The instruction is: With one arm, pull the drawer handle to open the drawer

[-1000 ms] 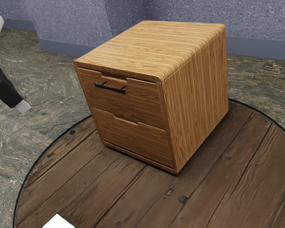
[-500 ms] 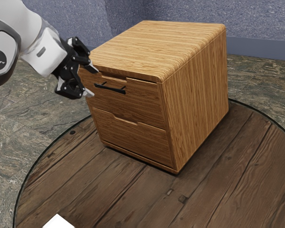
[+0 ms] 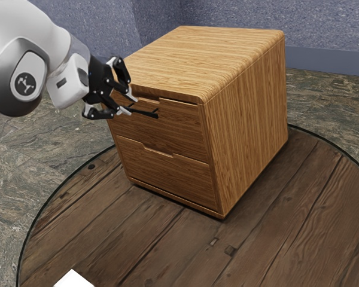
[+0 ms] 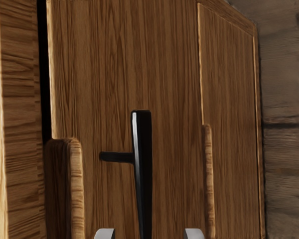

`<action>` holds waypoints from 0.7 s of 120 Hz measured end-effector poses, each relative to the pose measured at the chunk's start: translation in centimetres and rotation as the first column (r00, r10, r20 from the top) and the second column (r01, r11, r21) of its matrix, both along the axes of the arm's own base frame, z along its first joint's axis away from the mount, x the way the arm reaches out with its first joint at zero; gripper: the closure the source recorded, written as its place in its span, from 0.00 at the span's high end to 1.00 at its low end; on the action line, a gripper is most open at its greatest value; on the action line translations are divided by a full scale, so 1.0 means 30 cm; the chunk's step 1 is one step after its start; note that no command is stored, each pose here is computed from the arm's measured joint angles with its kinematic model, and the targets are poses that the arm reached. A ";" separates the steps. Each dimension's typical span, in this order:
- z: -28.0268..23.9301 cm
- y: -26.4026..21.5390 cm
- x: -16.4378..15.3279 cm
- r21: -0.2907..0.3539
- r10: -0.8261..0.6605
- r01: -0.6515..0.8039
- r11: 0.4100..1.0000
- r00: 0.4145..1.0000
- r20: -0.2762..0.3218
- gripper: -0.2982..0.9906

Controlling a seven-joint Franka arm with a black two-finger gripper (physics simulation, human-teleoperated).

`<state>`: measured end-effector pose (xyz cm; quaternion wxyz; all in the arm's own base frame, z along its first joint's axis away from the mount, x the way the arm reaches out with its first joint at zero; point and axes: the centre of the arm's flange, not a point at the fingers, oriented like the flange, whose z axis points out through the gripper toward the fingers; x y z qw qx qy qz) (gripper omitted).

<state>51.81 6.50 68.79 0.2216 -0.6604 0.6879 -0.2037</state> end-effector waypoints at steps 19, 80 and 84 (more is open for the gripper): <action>-0.024 -0.005 0.018 0.021 -0.056 0.056 0.998 0.998 -0.011 0.29; -0.094 0.010 0.080 0.034 -0.140 0.141 0.989 0.990 -0.021 0.24; -0.093 0.012 0.078 0.035 -0.141 0.142 0.989 0.990 -0.020 0.23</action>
